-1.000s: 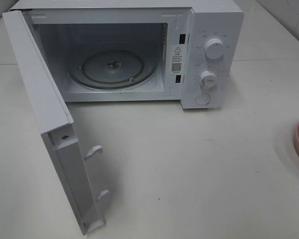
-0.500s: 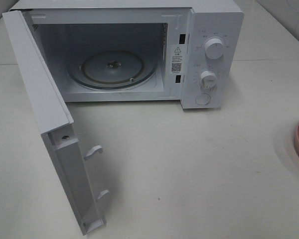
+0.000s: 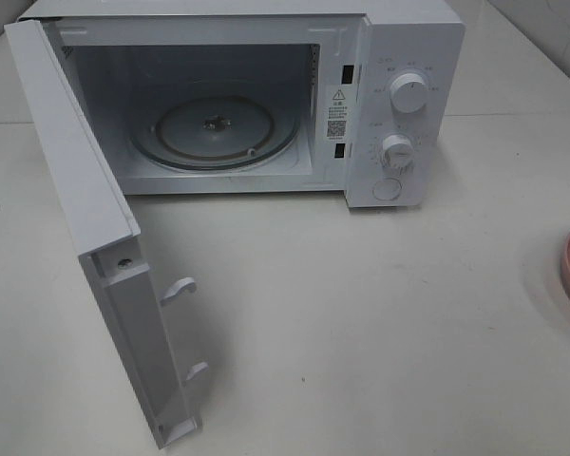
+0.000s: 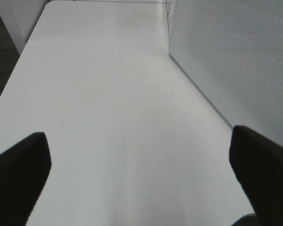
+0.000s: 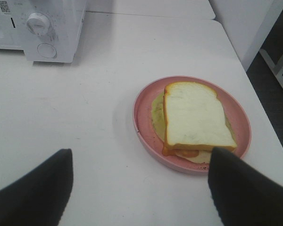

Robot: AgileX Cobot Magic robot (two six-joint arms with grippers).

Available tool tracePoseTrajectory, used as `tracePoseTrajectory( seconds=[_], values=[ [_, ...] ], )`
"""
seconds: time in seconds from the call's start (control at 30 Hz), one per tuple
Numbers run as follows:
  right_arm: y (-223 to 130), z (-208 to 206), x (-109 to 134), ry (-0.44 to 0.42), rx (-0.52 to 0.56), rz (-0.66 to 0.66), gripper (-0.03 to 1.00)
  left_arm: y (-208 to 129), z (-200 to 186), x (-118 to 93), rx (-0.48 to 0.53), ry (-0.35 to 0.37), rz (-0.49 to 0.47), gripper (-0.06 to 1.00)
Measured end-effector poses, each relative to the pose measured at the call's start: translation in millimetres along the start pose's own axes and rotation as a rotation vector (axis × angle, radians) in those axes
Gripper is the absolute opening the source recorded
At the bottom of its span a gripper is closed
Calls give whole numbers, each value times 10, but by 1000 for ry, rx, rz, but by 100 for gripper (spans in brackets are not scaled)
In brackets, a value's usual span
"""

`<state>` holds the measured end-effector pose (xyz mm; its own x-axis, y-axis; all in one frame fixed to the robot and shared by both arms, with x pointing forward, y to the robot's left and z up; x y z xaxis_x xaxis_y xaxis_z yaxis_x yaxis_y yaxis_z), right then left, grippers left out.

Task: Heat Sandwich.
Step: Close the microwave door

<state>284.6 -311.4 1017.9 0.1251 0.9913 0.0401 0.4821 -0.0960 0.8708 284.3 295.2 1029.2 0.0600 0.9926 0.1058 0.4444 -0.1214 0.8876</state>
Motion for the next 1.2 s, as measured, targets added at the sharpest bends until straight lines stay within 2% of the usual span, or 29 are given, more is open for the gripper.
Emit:
tracePoseTrajectory(
  seconds=[1.2],
  values=[
    [0, 0, 0, 0, 0, 0, 76, 0, 0, 0, 0, 0, 0, 97]
  ],
)
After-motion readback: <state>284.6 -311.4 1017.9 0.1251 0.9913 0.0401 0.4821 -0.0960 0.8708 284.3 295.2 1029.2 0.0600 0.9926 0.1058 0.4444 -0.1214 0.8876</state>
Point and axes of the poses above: a point on each arm's last joint axis where the gripper is mounted, z pointing out along that axis toward the gripper, x along the wrist's bending axis when the last joint is at zero, y = z × x, the point moved 6 cm from there along z, pointing out along that axis toward the gripper, and after that the axes turned 9 degrees about z, right-handed, at the moved point
